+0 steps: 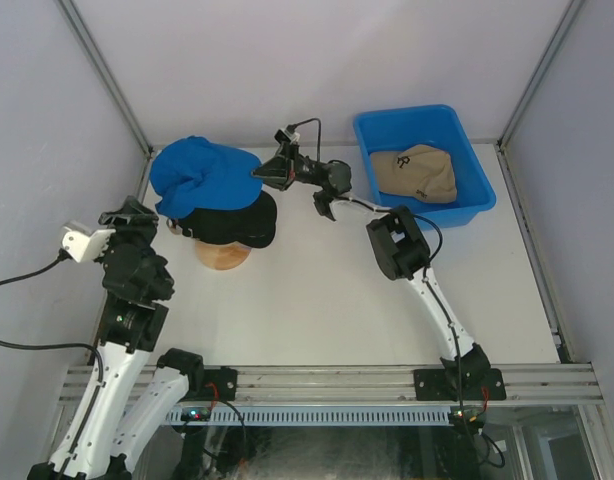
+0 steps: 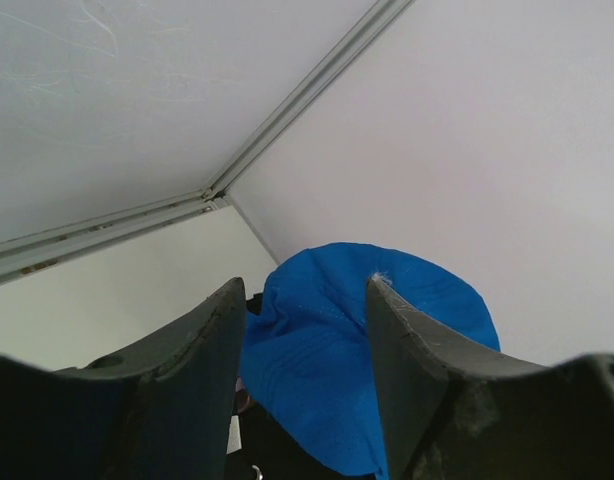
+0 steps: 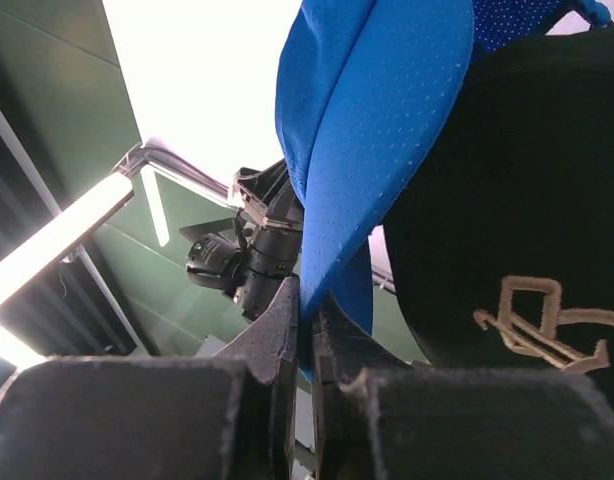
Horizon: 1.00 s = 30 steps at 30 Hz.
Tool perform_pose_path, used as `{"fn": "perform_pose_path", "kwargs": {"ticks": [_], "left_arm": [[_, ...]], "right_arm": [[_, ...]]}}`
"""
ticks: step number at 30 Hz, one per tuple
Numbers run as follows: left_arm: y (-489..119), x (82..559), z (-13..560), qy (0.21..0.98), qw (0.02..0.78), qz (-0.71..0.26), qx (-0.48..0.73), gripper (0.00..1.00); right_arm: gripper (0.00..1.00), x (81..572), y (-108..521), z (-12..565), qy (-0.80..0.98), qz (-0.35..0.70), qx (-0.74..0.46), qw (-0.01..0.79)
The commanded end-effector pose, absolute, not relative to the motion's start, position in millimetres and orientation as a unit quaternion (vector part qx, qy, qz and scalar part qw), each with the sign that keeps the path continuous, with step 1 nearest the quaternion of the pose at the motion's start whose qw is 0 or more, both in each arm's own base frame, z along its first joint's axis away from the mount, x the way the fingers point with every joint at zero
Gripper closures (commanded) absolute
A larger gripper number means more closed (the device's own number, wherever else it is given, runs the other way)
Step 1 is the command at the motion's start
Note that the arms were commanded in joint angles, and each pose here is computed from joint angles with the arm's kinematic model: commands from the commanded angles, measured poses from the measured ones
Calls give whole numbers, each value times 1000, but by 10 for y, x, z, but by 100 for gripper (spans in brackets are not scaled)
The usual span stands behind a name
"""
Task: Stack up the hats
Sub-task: Stack the hat on the hat.
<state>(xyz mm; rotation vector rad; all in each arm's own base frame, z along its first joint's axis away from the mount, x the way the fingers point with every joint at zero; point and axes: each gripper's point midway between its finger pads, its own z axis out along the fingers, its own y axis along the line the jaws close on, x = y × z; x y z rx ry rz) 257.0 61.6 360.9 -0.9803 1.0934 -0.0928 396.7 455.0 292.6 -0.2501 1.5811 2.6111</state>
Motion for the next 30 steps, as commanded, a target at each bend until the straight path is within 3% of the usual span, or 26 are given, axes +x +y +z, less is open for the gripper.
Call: {"fn": "perform_pose_path", "kwargs": {"ticks": [1, 30], "left_arm": [[709, 2552, 3662, 482, 744, -28, -462, 44], [777, 2911, 3485, 518, 707, -14, -482, 39]], "right_arm": [[100, 3703, 4194, 3747, 473, 875, -21, -106], [100, 3840, 4085, 2757, 575, 804, 68, -133]]}}
